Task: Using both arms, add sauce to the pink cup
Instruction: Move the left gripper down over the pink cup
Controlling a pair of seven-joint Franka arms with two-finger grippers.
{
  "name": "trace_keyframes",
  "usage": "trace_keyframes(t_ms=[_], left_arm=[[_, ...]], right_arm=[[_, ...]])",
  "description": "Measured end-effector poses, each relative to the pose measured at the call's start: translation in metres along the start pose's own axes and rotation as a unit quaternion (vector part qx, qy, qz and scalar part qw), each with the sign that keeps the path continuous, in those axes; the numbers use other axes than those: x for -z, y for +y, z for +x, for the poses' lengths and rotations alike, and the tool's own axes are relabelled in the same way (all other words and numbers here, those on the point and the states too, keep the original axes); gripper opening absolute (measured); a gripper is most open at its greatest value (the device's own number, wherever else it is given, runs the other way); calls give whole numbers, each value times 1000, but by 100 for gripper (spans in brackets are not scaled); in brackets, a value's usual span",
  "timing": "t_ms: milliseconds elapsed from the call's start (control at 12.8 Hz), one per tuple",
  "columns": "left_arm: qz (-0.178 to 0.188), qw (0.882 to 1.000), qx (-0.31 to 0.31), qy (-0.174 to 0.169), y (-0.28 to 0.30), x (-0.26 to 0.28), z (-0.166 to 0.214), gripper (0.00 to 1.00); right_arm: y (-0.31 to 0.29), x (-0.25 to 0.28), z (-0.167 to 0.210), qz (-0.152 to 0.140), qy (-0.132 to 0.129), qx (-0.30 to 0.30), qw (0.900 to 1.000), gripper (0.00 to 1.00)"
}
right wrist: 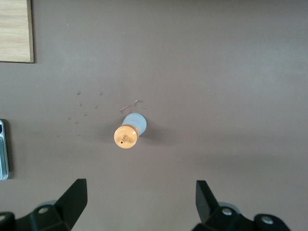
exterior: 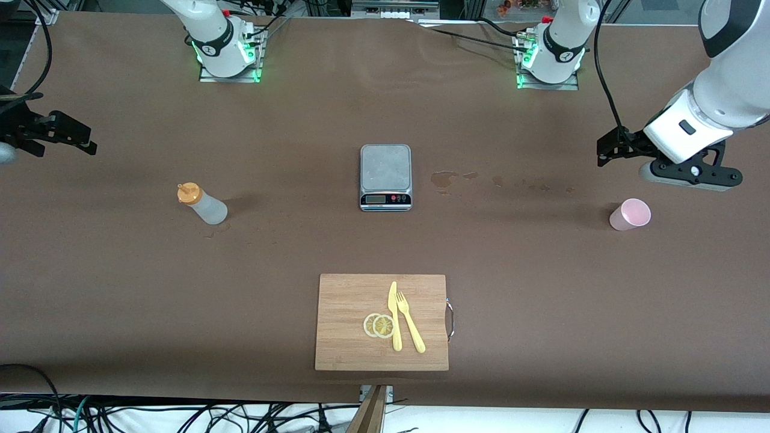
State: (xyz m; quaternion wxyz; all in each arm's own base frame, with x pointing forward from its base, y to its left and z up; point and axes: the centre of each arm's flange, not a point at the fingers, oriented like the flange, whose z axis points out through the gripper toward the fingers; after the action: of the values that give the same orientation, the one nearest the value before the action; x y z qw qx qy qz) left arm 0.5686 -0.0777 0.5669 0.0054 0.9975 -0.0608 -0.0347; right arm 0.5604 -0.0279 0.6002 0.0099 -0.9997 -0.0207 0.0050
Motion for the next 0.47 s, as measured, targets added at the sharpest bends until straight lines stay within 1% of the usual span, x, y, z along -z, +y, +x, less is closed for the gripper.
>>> trace_keyframes(t_ms=[471], left_arm=[[0,1000,2,2,-3,2,2,100]], right_arm=[[0,0,0,0,0,0,1000,100]])
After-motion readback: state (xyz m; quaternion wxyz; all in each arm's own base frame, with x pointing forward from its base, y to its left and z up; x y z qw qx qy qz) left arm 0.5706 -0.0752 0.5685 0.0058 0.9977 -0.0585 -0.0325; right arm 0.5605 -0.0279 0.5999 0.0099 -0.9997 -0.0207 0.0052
